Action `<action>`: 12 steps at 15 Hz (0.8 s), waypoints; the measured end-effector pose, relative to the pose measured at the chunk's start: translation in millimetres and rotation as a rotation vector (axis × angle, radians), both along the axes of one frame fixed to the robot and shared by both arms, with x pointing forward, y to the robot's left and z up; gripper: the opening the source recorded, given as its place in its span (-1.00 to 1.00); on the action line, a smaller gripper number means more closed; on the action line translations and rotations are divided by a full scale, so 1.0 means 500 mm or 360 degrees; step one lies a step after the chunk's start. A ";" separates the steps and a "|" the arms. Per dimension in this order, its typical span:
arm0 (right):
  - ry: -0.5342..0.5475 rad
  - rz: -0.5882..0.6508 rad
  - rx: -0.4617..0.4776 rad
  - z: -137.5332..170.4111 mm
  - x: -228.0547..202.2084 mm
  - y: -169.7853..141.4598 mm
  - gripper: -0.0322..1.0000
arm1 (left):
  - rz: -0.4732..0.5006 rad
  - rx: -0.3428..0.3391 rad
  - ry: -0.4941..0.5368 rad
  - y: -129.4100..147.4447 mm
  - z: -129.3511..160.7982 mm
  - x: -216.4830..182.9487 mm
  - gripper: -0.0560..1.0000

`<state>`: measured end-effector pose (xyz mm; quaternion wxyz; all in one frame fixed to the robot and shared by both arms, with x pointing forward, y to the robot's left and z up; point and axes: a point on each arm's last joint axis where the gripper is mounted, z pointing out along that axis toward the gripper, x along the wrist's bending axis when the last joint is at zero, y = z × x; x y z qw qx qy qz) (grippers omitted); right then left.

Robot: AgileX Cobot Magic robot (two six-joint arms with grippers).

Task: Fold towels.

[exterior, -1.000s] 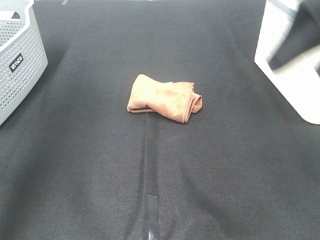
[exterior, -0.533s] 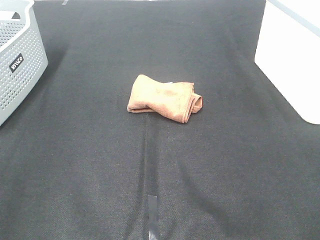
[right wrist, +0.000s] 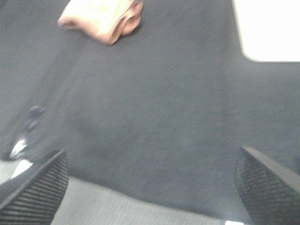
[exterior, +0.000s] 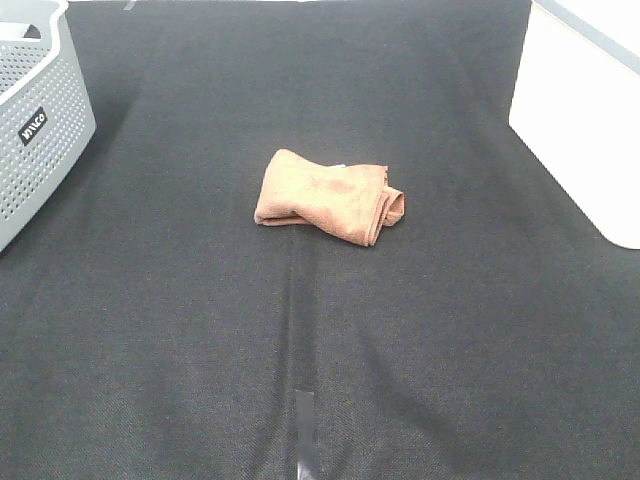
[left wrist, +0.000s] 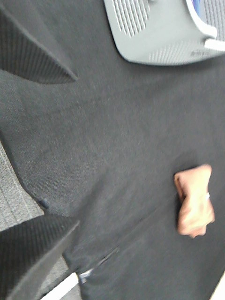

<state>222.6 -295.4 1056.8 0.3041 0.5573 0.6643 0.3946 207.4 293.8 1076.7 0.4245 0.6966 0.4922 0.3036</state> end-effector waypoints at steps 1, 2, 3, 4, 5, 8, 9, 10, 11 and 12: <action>-0.0024 -0.0025 0.0004 0.000 0.002 -0.002 0.81 | -0.0034 0.0022 -0.0013 -0.004 -0.008 0.008 0.50; -0.0053 -0.0044 0.0003 0.000 0.006 -0.004 0.81 | -0.0060 0.0029 -0.0014 -0.008 -0.019 0.018 0.50; -0.0073 -0.0058 -0.0012 -0.005 0.013 -0.005 0.81 | -0.0069 0.0038 0.0014 -0.010 -0.034 0.027 0.50; -0.0087 -0.0064 -0.0019 -0.007 0.016 -0.006 0.81 | -0.0073 0.0042 0.0015 -0.011 -0.041 0.033 0.50; -0.0094 -0.0070 -0.0025 -0.007 0.018 -0.007 0.81 | -0.0082 0.0037 -0.0014 -0.013 -0.044 0.039 0.50; -0.0096 -0.0071 -0.0028 -0.007 0.018 -0.007 0.81 | -0.0078 0.0036 -0.0040 -0.014 -0.047 0.045 0.50; -0.0096 -0.0071 -0.0028 -0.007 0.018 -0.007 0.81 | -0.0067 0.0049 -0.0048 -0.012 -0.046 0.046 0.50; -0.0095 -0.0071 -0.0028 -0.007 0.018 -0.007 0.81 | -0.0052 0.0061 -0.0051 -0.010 -0.046 0.047 0.50; -0.0091 -0.0071 -0.0029 -0.008 0.018 -0.007 0.81 | -0.0041 0.0068 -0.0050 -0.009 -0.047 0.047 0.50; -0.0091 -0.0071 -0.0029 -0.008 0.018 -0.007 0.81 | -0.0030 0.0070 -0.0049 -0.007 -0.047 0.047 0.50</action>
